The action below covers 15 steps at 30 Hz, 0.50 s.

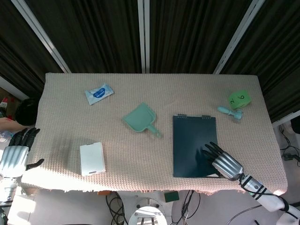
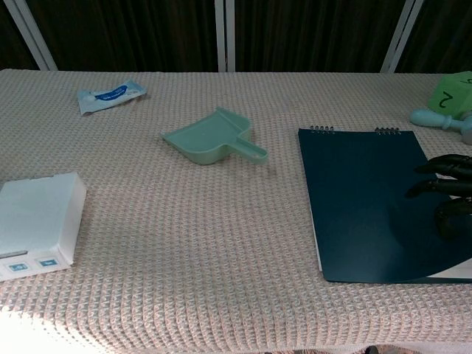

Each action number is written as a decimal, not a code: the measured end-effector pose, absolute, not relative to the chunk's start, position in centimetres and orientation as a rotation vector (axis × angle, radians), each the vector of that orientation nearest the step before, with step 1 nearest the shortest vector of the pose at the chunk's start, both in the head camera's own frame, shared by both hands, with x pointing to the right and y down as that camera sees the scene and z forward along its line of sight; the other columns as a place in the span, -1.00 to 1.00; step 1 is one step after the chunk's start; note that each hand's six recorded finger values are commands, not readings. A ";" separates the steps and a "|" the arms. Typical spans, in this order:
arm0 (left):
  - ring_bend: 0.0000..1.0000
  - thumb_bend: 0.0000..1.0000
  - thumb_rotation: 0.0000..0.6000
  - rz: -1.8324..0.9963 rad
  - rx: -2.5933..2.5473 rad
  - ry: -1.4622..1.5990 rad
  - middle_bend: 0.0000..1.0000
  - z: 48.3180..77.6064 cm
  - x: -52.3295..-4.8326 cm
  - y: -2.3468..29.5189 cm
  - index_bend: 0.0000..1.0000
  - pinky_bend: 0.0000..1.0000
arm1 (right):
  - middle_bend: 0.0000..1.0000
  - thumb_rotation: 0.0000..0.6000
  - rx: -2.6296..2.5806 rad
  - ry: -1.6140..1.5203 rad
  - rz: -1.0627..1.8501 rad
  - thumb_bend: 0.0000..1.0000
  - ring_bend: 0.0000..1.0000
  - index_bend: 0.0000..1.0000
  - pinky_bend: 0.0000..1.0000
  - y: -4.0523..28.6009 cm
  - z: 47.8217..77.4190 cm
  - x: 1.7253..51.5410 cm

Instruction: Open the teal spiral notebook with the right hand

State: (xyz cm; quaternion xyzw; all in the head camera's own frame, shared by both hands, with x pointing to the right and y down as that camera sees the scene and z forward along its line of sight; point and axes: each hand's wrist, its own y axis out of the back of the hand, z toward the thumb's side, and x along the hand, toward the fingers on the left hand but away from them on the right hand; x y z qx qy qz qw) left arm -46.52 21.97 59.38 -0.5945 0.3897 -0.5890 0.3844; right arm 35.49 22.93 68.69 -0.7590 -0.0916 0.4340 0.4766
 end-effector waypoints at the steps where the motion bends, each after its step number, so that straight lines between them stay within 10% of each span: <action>1: -0.86 -0.88 1.00 -1.496 -1.512 0.995 -0.82 59.3 -46.6 21.9 -0.80 -0.74 | -0.72 1.00 -1.856 -0.227 1.061 -0.05 -1.00 1.00 -1.00 22.9 68.8 35.5; 15: -0.86 -0.88 1.00 -1.465 -1.503 1.013 -0.83 59.0 -46.5 21.9 -0.80 -0.74 | -0.72 1.00 -1.862 -0.260 1.050 -0.05 -1.00 1.00 -1.00 23.1 68.7 35.4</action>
